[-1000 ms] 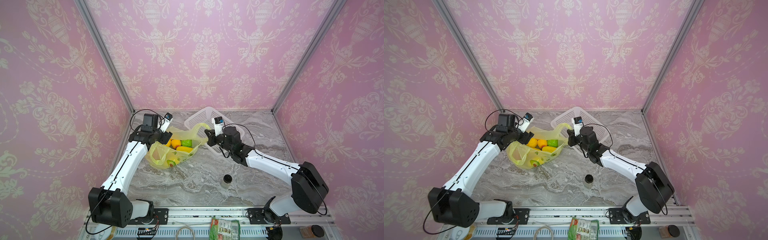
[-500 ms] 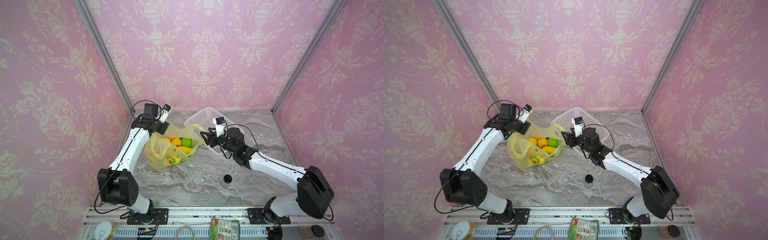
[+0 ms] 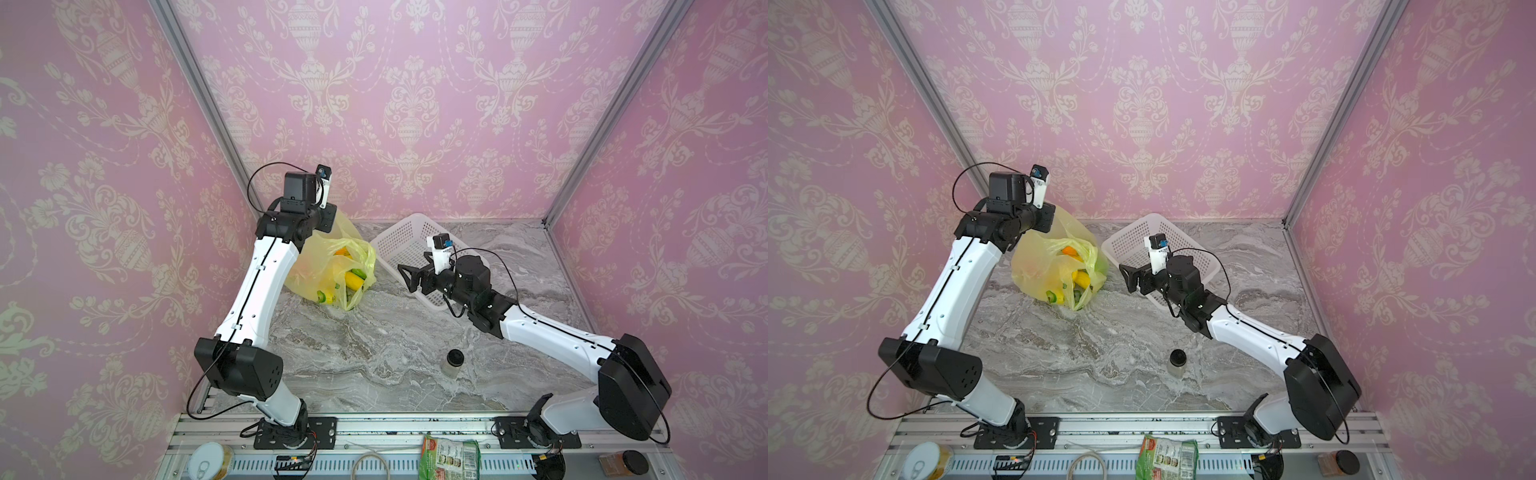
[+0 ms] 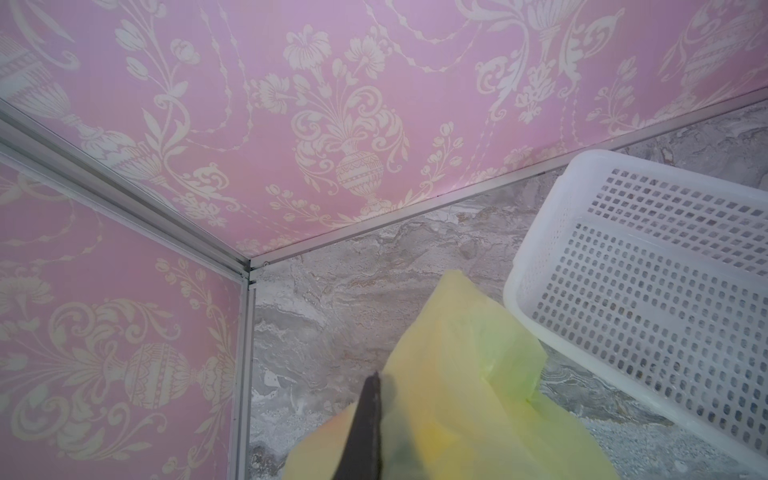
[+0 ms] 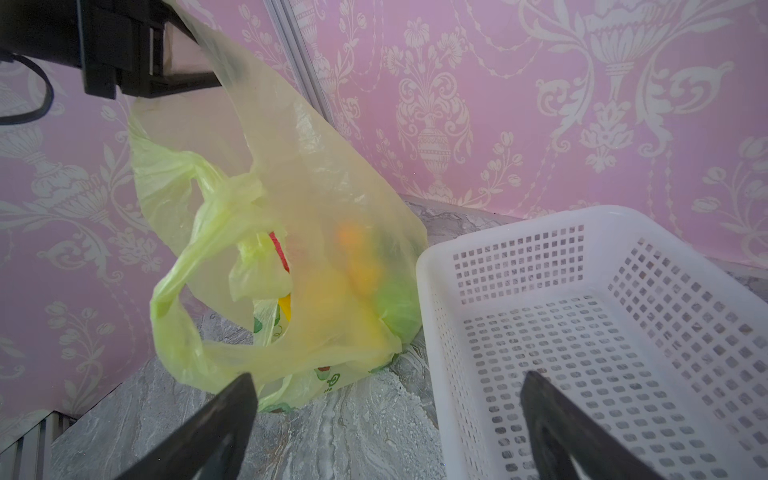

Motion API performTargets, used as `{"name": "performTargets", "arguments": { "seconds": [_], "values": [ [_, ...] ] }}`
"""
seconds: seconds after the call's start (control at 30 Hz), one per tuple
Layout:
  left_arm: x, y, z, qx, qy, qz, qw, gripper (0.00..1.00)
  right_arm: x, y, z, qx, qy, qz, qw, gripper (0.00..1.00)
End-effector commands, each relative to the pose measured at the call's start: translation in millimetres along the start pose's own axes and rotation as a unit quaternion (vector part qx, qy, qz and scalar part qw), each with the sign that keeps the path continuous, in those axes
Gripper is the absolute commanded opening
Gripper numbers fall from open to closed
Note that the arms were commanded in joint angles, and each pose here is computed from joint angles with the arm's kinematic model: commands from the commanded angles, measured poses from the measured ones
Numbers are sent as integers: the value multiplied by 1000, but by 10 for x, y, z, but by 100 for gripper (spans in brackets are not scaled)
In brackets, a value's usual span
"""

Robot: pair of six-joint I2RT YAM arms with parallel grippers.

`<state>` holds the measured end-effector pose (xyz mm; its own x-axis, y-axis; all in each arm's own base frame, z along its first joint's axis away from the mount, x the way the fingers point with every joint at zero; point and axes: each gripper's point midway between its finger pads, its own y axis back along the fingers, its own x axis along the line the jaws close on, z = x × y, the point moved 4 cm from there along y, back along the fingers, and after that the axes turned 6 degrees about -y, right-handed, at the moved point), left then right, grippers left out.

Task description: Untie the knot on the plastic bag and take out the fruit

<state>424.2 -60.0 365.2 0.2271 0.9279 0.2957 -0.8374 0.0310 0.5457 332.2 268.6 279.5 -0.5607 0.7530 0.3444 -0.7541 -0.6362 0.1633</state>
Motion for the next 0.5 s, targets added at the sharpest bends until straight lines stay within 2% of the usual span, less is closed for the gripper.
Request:
{"name": "performTargets", "arguments": {
  "seconds": [0.0,0.1,0.17,0.27,0.47],
  "values": [
    [-373,-10,-145,-26,7,-47,999,0,42,129,47,-7,26,7,1000,100],
    [-858,-2,-419,-47,-36,-112,992,0,50,188,49,-10,37,11,999,100],
    [-1025,82,-512,-46,-72,-115,990,0,62,209,41,-10,43,15,999,100],
    [-1066,186,-543,-61,-97,-104,988,0,85,211,28,-7,53,25,998,100],
    [-1067,135,-620,-75,-113,-111,985,0,104,220,-16,19,70,28,997,100]
  ]
}}
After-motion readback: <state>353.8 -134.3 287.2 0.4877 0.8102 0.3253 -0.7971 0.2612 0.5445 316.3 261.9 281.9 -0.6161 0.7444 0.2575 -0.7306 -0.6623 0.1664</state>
